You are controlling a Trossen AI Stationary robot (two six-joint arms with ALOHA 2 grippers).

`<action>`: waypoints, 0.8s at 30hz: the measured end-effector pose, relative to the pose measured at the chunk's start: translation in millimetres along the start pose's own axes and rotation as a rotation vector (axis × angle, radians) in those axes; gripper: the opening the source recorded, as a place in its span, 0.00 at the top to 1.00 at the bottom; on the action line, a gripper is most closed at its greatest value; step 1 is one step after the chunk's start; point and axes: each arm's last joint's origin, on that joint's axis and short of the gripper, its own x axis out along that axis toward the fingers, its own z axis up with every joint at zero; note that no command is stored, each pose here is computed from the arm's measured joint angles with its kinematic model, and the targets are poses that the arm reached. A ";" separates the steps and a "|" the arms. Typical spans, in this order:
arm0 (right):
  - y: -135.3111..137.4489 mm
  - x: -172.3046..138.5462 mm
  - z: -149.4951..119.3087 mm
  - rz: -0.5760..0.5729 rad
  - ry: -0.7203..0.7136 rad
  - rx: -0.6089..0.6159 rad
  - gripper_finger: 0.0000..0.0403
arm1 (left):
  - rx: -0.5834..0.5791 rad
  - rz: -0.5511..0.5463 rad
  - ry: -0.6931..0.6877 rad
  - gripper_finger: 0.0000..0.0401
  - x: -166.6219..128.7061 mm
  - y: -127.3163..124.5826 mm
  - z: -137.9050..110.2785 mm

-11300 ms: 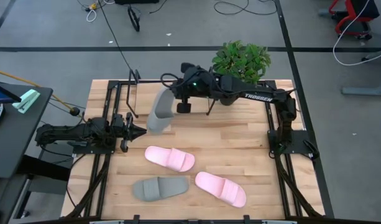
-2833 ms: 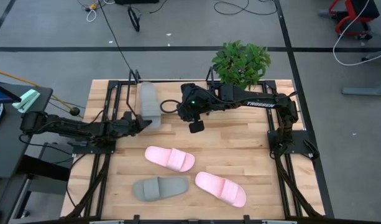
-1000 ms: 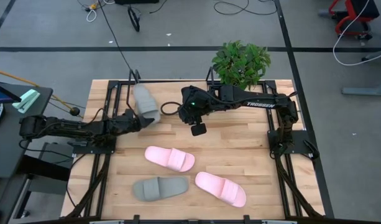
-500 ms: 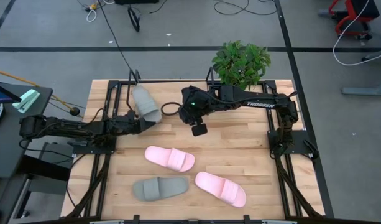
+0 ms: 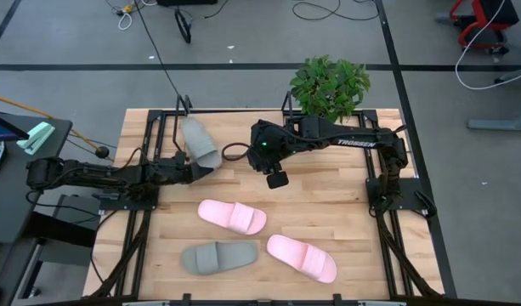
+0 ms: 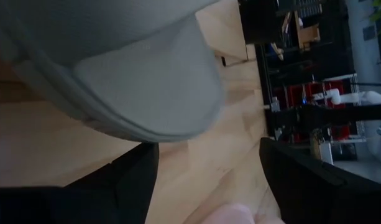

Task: Pick and place slides into the shelf
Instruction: Put the right gray slide on the shelf, then put the gray slide on the shelf

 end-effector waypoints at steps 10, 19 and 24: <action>0.2 0.0 -0.4 0.002 0.004 0.000 0.59 | 0.003 -0.030 0.035 0.29 -0.1 -2.3 -0.8; 3.1 -0.3 -5.6 0.028 0.059 0.008 0.59 | 0.058 -0.250 0.028 0.29 -4.5 -24.0 -4.1; 7.4 -0.7 -8.3 0.049 0.097 0.044 0.59 | 0.073 -0.272 0.078 0.29 -7.2 -26.5 -13.6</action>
